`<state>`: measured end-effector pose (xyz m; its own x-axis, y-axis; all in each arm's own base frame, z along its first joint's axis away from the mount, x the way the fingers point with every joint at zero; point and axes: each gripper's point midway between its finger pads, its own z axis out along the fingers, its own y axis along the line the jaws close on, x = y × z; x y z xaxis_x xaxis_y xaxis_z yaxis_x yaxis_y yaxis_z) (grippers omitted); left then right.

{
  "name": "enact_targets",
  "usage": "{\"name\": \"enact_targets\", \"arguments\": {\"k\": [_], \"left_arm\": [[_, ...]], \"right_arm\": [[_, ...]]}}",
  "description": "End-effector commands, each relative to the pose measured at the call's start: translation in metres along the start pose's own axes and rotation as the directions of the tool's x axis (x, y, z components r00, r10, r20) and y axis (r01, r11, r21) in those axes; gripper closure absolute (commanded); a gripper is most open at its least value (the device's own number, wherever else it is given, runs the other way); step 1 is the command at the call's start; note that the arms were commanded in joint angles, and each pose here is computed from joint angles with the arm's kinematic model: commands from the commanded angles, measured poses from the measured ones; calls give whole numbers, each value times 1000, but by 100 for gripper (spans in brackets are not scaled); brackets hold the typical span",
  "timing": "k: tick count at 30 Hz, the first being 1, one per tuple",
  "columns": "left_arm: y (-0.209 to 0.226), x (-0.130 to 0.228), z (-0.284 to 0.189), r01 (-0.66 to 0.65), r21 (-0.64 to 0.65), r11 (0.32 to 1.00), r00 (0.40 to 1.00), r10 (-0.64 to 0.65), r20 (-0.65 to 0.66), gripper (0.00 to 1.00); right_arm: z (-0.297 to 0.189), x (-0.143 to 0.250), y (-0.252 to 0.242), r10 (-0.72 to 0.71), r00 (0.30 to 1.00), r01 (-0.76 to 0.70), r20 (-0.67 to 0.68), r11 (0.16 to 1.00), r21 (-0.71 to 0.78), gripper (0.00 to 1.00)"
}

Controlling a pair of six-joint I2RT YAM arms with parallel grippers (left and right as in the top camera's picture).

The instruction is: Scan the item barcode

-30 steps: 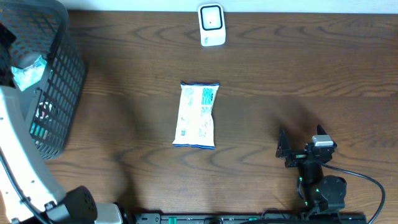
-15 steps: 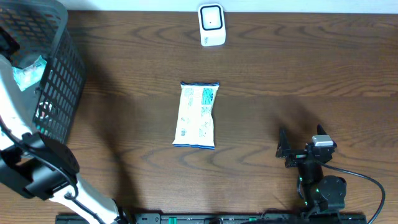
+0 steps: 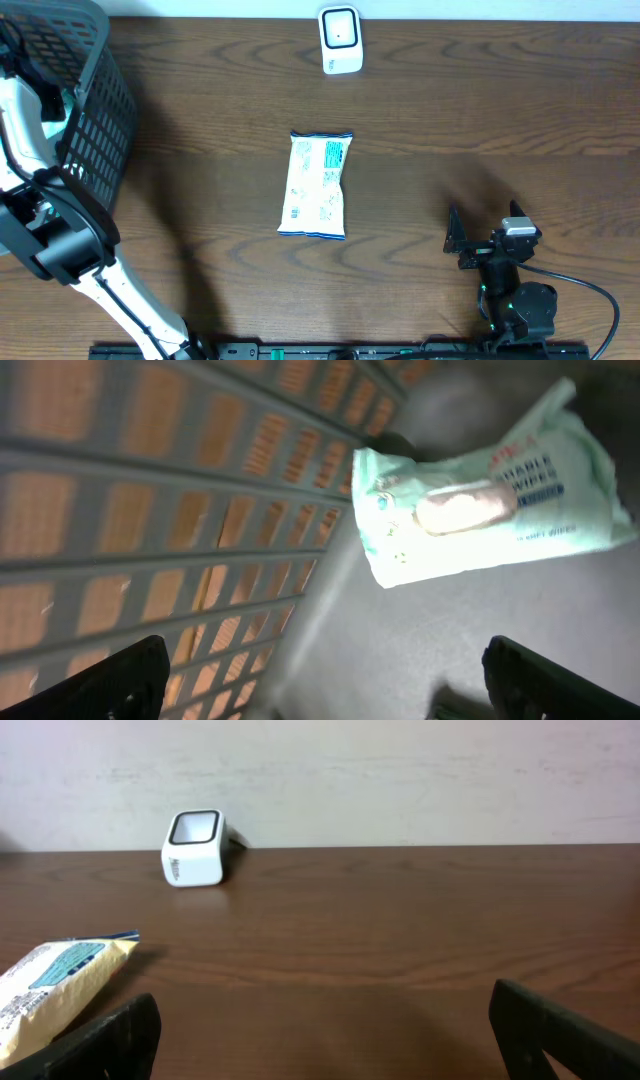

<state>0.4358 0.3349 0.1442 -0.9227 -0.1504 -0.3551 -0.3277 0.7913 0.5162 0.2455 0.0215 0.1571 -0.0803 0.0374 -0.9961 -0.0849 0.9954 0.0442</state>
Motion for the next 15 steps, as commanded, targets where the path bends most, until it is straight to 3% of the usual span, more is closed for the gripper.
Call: {"name": "enact_targets", "arguments": {"k": [1, 8, 15], "left_arm": [[-9, 3, 12, -184, 13, 983, 983, 185, -17, 1], [-37, 4, 41, -333, 95, 938, 943, 333, 10, 5], [-64, -14, 55, -341, 170, 925, 938, 322, 128, 9]], "right_arm": [[0, 1, 2, -8, 1000, 8, 0, 1000, -10, 1], [0, 1, 2, -8, 1000, 8, 0, 1000, -10, 1], [0, 1, 2, -8, 1000, 8, 0, 1000, -10, 1]]}}
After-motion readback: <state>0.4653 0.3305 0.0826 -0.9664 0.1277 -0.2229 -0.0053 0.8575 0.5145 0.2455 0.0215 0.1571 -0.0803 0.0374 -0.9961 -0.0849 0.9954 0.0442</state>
